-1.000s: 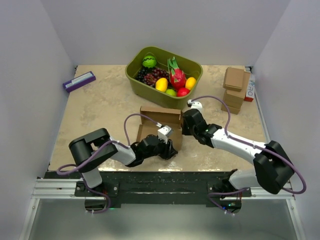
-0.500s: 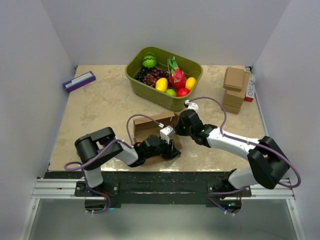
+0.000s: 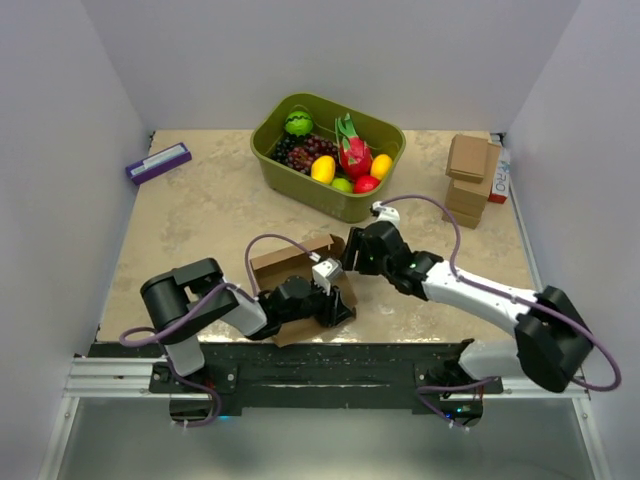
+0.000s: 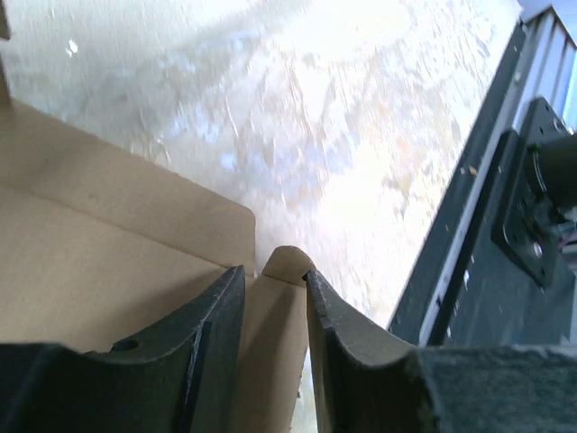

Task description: Fold the paper box

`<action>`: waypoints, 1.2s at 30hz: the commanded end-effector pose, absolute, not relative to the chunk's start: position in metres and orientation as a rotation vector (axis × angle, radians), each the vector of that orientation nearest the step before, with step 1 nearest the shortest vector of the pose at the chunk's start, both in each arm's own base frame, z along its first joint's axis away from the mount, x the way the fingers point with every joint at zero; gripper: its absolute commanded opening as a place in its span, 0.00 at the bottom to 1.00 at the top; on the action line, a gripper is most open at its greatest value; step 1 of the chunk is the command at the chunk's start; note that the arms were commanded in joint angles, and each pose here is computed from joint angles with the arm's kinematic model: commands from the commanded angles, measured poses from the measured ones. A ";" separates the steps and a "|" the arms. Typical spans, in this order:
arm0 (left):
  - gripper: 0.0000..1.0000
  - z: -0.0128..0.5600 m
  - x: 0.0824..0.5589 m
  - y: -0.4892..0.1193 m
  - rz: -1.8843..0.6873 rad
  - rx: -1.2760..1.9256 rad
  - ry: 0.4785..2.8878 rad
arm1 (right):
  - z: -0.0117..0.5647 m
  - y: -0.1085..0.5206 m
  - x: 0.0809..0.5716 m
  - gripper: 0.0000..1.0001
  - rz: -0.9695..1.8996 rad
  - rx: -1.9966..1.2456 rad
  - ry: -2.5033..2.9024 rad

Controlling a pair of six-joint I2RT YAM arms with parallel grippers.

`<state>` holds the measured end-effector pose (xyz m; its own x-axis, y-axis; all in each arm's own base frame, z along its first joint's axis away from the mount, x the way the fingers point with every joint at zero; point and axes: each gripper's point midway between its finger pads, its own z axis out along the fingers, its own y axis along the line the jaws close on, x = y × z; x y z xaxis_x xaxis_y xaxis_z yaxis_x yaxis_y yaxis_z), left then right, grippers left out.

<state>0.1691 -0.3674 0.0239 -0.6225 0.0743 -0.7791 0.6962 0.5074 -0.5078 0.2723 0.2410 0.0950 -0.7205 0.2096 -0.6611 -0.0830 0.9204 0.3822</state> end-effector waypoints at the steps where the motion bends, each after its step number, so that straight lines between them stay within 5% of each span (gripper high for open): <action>1: 0.39 0.008 0.143 -0.346 -1.115 0.708 2.120 | 0.152 0.218 0.284 0.71 0.446 0.098 2.197; 10: 0.38 0.017 0.123 -0.333 -1.157 0.833 2.052 | 0.163 0.175 0.307 0.75 0.415 0.091 2.111; 36: 0.34 0.011 0.114 -0.334 -1.326 0.925 2.031 | 0.097 0.261 0.268 0.70 0.702 -0.434 2.160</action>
<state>0.1225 -0.3429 0.0217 -0.6221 0.2019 -0.7565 0.7732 0.3103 -0.5530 0.2653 0.2492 0.0756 -0.6785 -0.0785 -0.7304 -0.4471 0.8330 0.3259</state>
